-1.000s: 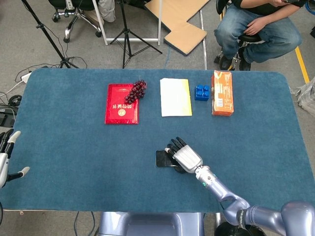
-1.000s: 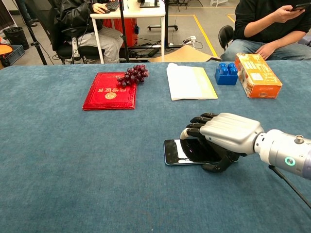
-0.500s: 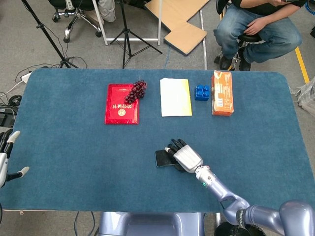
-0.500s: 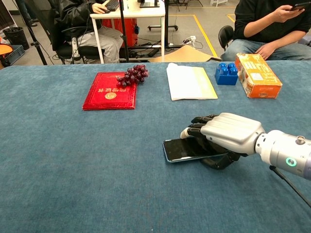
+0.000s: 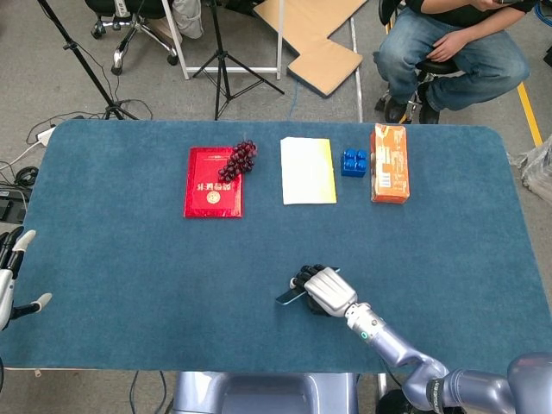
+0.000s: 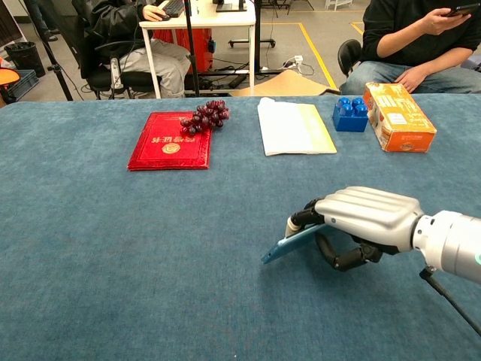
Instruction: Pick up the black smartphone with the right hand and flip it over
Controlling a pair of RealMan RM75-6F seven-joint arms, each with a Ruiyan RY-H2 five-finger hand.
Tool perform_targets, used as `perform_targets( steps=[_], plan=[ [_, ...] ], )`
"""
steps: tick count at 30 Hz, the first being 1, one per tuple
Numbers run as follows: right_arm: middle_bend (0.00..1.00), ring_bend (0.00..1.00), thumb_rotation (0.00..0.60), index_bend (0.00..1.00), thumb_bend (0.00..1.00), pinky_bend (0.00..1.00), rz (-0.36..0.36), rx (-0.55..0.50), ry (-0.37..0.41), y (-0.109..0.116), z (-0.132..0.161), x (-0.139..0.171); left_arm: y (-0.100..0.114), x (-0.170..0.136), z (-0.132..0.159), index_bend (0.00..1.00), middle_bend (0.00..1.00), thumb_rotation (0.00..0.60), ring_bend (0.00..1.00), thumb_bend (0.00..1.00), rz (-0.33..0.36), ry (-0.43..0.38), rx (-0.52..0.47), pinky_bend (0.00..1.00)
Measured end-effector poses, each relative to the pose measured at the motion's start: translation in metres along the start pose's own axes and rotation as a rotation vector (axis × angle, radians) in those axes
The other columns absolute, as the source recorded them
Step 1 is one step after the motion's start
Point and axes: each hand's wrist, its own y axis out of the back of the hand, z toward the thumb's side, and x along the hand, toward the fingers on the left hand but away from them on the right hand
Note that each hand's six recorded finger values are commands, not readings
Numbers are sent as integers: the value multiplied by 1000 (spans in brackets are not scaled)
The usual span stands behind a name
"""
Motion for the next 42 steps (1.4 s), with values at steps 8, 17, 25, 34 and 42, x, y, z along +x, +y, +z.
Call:
perform_targets(
  steps=[8,17,25,34,42],
  plan=[
    [118,43,600,155,712,128,-11,-56,-105,16,-18,-22,-1,1,1,0,0,600,0,0,-3,-1,5,0],
    [36,0,600,82,401,71,-78,100,-186,44,-35,-57,-3,3,-2,0,0,600,0,0,-10,12,7,0],
    [35,0,600,82,394,71,-186,123,-280,72,-47,-88,-4,4,-4,0,0,600,0,0,-12,18,9,0],
    [36,0,600,82,390,65,-241,131,-240,93,-36,-80,-2,6,-7,0,0,600,0,0,-10,25,-3,0],
    [16,0,600,72,166,1,-333,196,-189,125,-42,-11,4,2,-6,0,0,600,0,0,7,6,-19,0]
  ],
)
